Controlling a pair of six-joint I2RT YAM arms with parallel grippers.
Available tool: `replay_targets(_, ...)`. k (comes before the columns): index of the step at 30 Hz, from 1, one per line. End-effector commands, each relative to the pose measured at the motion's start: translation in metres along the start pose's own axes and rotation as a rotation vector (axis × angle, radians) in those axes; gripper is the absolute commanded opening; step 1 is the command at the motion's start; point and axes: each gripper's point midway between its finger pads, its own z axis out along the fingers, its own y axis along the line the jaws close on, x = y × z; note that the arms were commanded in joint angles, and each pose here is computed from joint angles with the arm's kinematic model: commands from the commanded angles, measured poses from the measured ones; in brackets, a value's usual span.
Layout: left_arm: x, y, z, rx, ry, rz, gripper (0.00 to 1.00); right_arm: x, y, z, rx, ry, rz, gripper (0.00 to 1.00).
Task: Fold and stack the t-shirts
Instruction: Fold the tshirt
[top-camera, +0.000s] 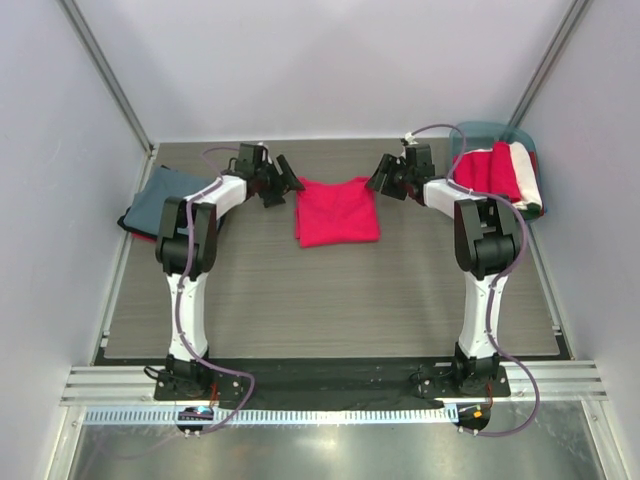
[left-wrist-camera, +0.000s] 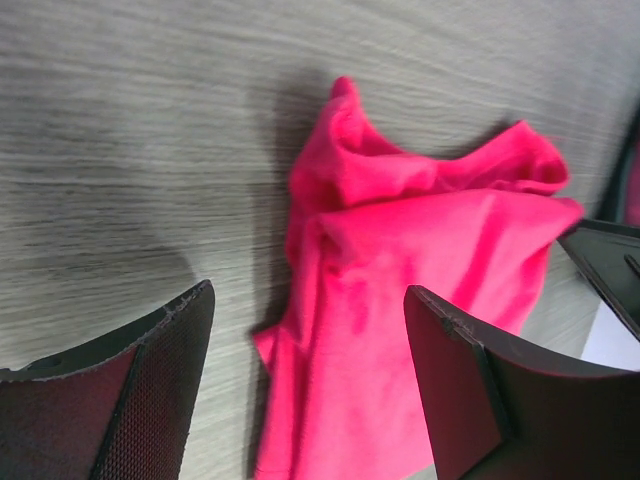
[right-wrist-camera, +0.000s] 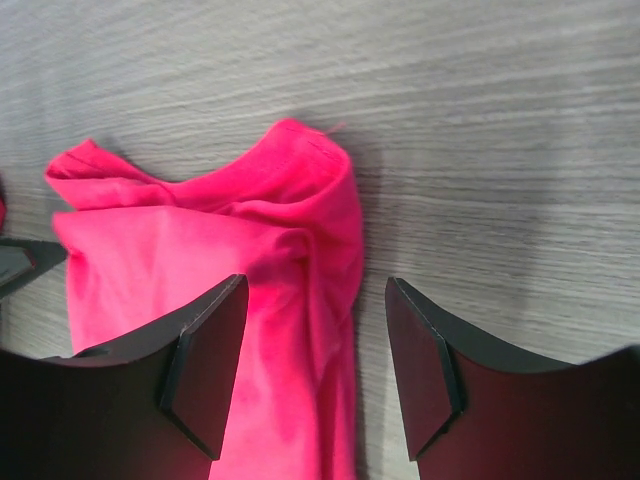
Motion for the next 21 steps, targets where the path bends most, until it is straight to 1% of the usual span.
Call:
replay_targets(1,-0.015,-0.021,-0.002,0.046,-0.044,0.053,0.78,-0.019,0.012,0.005,-0.059,-0.054,-0.01,0.63)
replay_targets(3,-0.015,-0.019,-0.001,0.028,-0.047,0.075,0.79,-0.017,0.009,0.008,-0.061,-0.051,-0.006,0.63)
replay_targets(6,-0.013,-0.014,0.0,0.001,-0.026,0.085,0.78,-0.013,0.006,0.014,-0.063,-0.042,-0.001,0.63)
replay_targets(9,-0.01,-0.015,-0.009,-0.011,-0.033,0.115,0.78,-0.01,0.005,0.017,-0.072,-0.045,0.003,0.62)
replay_targets(11,-0.012,-0.02,-0.026,-0.026,-0.054,0.147,0.79,-0.007,0.005,0.017,-0.075,-0.04,0.011,0.61)
replay_targets(12,-0.016,-0.015,-0.032,-0.079,-0.087,0.163,0.82,-0.008,0.007,0.015,-0.08,-0.042,0.012,0.61)
replay_targets(13,-0.011,-0.006,-0.041,-0.129,-0.083,0.196,0.84,-0.002,0.004,0.015,-0.079,-0.034,0.017,0.61)
replay_targets(14,-0.017,-0.01,-0.056,-0.153,-0.116,0.223,0.86,-0.005,0.007,0.013,-0.088,-0.05,0.015,0.61)
replay_targets(15,-0.018,0.001,-0.067,-0.24,-0.134,0.27,0.89,-0.003,0.006,0.011,-0.087,-0.049,0.016,0.61)
replay_targets(17,-0.025,0.007,-0.087,-0.328,-0.169,0.312,0.92,-0.001,0.006,0.01,-0.093,-0.046,0.018,0.61)
replay_targets(19,-0.03,0.024,-0.104,-0.449,-0.187,0.356,0.95,0.001,0.005,0.01,-0.091,-0.042,0.014,0.63)
replay_targets(20,-0.032,0.027,-0.111,-0.485,-0.198,0.369,1.0,0.002,0.005,0.01,-0.09,-0.042,0.014,0.63)
replay_targets(21,-0.035,0.029,-0.12,-0.516,-0.218,0.38,0.99,0.002,0.005,0.01,-0.09,-0.041,0.014,0.63)
